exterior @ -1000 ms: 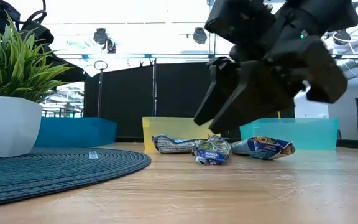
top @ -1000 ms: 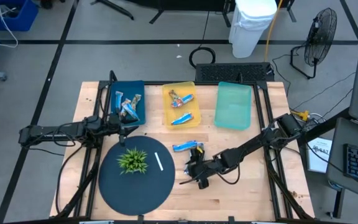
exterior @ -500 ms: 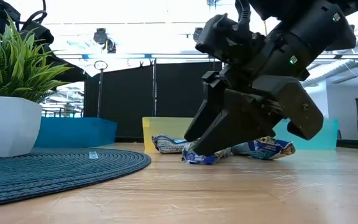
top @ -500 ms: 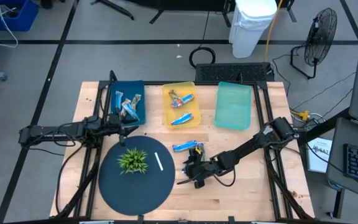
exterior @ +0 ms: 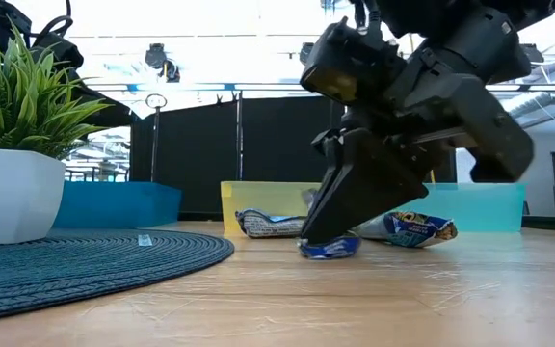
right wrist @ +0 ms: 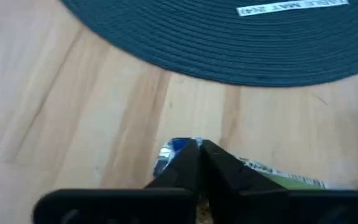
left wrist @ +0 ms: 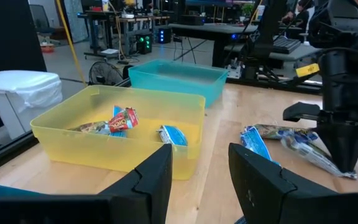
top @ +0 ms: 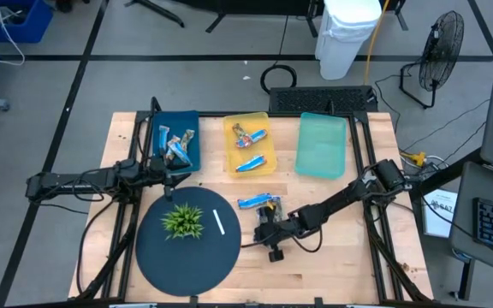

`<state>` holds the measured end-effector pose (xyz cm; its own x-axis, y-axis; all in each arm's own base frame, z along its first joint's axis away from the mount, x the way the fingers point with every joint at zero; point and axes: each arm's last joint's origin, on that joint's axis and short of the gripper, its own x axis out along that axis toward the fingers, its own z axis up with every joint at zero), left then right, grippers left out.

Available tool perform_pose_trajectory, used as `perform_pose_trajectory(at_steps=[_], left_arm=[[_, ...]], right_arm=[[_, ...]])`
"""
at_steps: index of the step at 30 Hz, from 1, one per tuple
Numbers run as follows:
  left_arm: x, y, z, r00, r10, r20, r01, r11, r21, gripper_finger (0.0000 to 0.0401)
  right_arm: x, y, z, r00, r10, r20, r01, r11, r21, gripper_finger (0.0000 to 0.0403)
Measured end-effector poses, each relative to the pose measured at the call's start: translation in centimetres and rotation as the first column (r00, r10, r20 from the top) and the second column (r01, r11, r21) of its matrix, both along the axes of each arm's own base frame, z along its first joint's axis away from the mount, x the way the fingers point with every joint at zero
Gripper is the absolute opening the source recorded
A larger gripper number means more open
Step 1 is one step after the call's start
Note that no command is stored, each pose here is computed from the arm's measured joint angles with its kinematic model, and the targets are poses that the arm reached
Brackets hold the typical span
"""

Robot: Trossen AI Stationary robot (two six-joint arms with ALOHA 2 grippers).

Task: Pick and place Granola Bars by type
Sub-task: Put the blue granola bar into the green bin

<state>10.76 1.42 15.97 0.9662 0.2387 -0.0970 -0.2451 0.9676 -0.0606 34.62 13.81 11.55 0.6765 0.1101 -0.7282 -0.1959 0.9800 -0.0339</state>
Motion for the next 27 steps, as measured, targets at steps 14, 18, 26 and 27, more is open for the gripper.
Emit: perform_pose_trajectory(at_steps=[14,18,26,27], left_arm=[[0.0,0.0,0.0,1.0,0.0,0.0,0.0,1.0,0.0,0.0161],[0.0,0.0,0.0,1.0,0.0,-0.001,0.0,1.0,0.0,0.0161],[0.0,0.0,0.0,1.0,0.0,0.0,0.0,1.0,0.0,0.0161],[0.0,0.0,0.0,1.0,0.0,0.0,0.0,1.0,0.0,0.0161]], right_arm=[[-0.2,0.6,1.5,0.995,0.06,0.085,-0.051,0.993,-0.11,0.0],[-0.5,0.9,3.2,0.987,0.077,0.137,-0.057,0.988,-0.145,0.0],[-1.4,0.8,7.0,0.969,0.069,0.237,-0.026,0.983,-0.183,0.0],[-1.5,0.7,7.5,0.966,0.07,0.25,-0.022,0.982,-0.189,0.0]])
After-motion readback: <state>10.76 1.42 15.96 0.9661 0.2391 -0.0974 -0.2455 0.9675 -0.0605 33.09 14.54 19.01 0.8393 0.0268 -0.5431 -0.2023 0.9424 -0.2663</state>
